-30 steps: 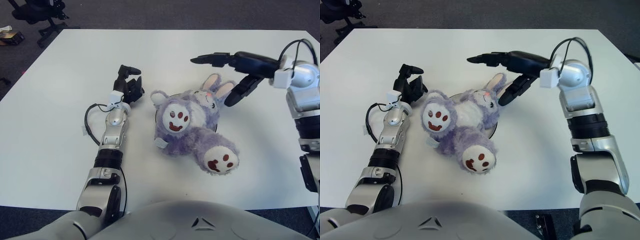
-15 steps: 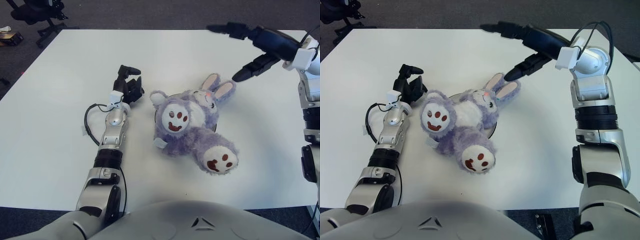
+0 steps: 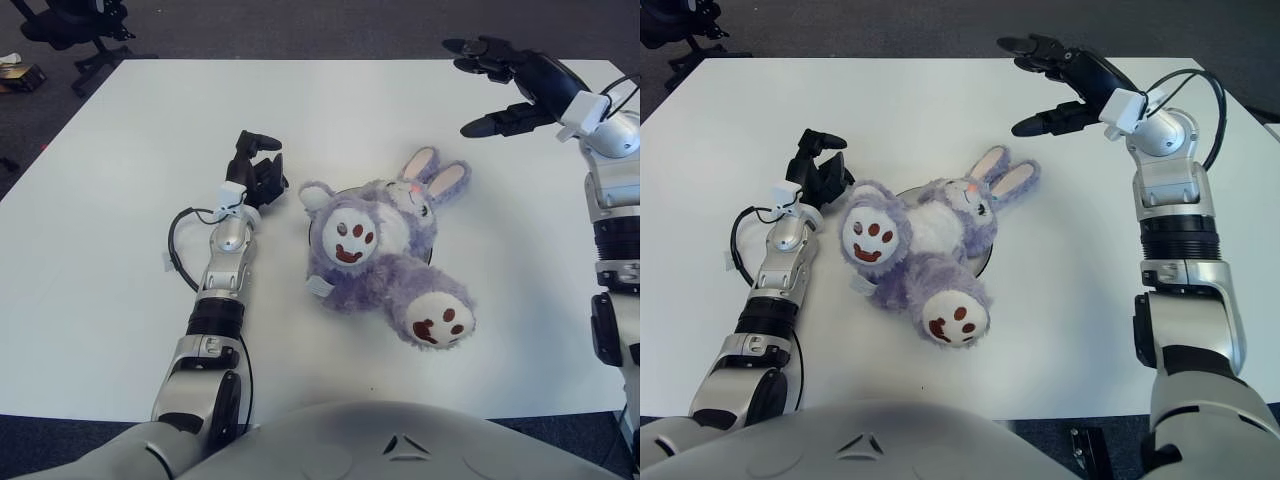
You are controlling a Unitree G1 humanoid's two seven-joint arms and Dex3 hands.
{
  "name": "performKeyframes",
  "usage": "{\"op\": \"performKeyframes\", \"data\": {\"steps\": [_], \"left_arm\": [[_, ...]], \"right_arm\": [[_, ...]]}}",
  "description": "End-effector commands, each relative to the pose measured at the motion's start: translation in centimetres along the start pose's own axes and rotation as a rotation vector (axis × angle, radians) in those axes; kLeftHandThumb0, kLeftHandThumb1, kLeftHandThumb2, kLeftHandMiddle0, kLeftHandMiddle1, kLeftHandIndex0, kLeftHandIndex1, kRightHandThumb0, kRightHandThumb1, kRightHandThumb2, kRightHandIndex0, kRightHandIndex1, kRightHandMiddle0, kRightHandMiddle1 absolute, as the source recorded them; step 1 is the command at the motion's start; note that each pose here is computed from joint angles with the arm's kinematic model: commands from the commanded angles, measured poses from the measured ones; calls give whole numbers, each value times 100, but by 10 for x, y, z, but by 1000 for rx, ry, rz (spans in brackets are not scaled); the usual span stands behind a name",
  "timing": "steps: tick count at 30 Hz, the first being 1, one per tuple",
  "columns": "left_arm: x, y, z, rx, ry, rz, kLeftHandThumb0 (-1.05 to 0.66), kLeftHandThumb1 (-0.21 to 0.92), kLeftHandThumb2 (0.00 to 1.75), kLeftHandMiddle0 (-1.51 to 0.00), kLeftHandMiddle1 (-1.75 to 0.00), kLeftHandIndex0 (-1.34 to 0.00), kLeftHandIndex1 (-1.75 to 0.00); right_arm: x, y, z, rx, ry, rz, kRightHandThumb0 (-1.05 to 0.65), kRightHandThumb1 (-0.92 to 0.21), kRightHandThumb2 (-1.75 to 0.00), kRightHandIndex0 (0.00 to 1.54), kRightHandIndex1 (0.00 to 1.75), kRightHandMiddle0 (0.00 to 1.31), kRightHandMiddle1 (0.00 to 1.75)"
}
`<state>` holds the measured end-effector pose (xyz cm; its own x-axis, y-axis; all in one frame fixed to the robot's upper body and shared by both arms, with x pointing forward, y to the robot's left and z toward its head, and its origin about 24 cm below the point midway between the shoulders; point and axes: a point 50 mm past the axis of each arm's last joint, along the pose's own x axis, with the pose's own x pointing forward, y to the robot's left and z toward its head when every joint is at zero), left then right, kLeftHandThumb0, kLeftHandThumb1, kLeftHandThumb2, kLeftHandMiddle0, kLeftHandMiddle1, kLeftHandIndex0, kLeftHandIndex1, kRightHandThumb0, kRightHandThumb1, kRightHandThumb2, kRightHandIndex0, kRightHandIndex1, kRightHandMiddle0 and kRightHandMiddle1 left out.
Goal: Put the doll into the plate.
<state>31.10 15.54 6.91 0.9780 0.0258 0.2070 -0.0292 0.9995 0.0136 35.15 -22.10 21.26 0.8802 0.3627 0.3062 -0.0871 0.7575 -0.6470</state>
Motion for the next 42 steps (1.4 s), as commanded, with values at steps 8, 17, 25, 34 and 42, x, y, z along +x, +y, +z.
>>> {"op": "performKeyframes", "data": {"steps": [8, 17, 25, 34, 42], "left_arm": [[-6, 4, -10, -5, 37, 9, -36, 79, 68, -83, -175, -28, -175], [-5, 6, -10, -8, 42, 13, -37, 79, 69, -84, -175, -29, -175], [-5, 9, -11, -13, 43, 15, -37, 78, 70, -84, -175, -29, -175], [-5, 12, -12, -29, 49, 24, -37, 77, 71, -84, -175, -29, -175], [-4, 15, -13, -32, 51, 26, -37, 77, 72, -84, -175, -30, -175]], "right_arm": [[-8, 12, -28, 398, 28, -124, -4, -92, -10, 71, 117, 54, 107], [-18, 26, -50, 472, -45, -111, -1, -81, -38, 60, 143, 48, 123], [-26, 37, -65, 573, -28, -109, -1, -70, -59, 59, 149, 48, 129], [-37, 42, -76, 599, -35, -192, 0, -50, -98, 54, 155, 43, 162], [-46, 46, -80, 543, -27, -233, 0, -41, -120, 52, 171, 37, 174]]}}
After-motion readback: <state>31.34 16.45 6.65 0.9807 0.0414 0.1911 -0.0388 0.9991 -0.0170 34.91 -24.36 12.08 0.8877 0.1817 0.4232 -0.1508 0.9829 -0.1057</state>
